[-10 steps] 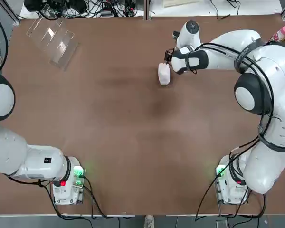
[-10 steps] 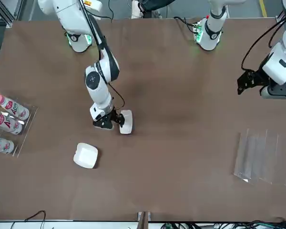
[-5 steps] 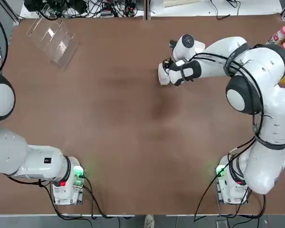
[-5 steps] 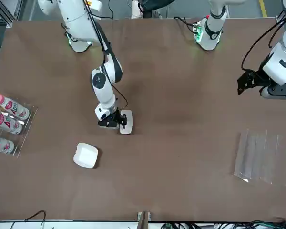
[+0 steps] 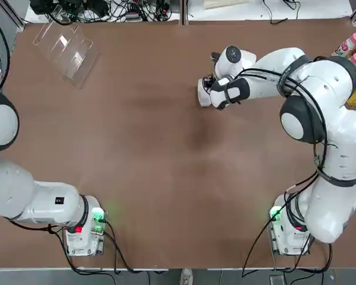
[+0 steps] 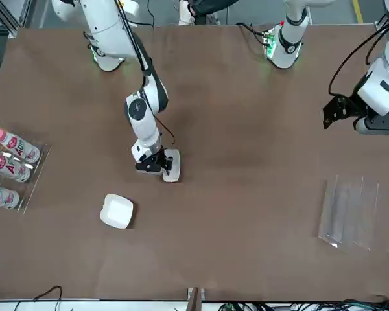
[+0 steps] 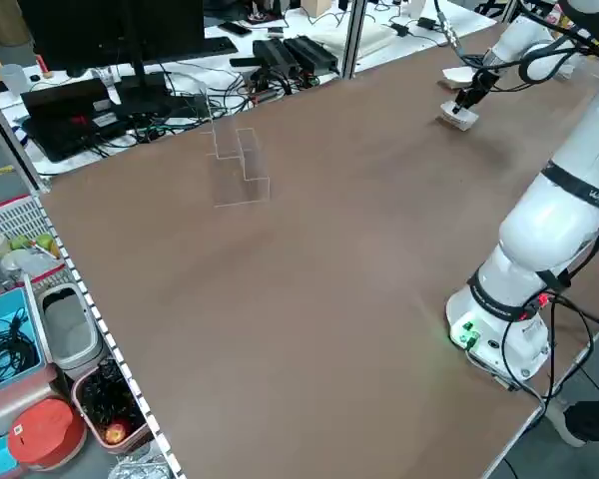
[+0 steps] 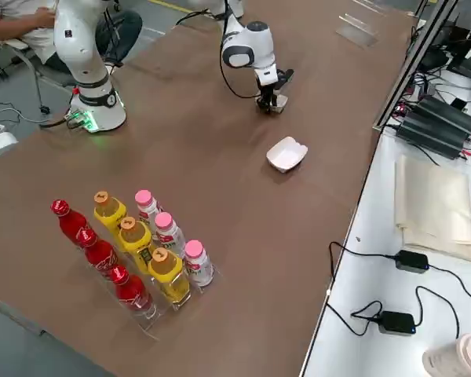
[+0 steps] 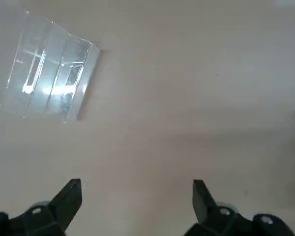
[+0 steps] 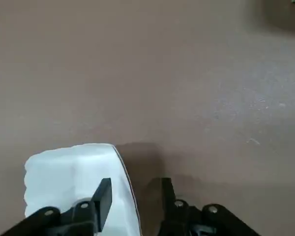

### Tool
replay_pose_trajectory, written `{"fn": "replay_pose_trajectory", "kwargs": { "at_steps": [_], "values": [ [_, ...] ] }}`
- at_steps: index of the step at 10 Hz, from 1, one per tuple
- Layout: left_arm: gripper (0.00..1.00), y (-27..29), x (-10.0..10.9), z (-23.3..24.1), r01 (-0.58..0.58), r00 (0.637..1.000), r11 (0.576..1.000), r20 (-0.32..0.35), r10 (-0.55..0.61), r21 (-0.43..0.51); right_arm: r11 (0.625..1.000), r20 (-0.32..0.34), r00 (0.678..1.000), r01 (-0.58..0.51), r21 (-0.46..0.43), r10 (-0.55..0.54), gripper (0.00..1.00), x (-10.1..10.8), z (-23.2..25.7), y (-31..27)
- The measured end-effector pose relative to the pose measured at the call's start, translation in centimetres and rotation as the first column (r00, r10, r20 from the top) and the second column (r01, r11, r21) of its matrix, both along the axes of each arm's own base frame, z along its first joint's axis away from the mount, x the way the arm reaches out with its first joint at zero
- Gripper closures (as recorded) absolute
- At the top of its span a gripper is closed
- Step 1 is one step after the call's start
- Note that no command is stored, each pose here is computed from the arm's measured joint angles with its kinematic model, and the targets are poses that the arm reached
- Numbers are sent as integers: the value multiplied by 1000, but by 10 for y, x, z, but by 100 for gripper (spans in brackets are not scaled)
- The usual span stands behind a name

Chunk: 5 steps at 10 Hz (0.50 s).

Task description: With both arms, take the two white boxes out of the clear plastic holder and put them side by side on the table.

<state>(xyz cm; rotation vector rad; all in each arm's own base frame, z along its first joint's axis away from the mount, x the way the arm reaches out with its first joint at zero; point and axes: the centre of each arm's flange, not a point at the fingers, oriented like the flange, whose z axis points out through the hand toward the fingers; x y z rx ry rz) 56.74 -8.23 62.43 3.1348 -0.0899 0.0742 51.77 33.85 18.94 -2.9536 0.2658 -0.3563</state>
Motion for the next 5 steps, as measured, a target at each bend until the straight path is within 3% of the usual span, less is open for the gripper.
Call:
{"fn": "replay_pose_trajectory", "kwargs": {
  "at_steps": [1, 3, 5],
  "values": [
    [0, 0, 0, 0, 0, 1000, 1000, 0, 0, 0, 1000, -2, 1000, 19, 5, -19, 74, 0, 0, 0],
    [0, 0, 0, 0, 2, 1000, 1000, 0, -2, 0, 995, -6, 995, 98, 32, -98, 98, 3, 4, 2],
    [0, -3, 0, 0, 7, 1000, 1000, 1, -7, 0, 984, -49, 983, 179, 26, -177, 98, 12, 9, -9]
  ]
}}
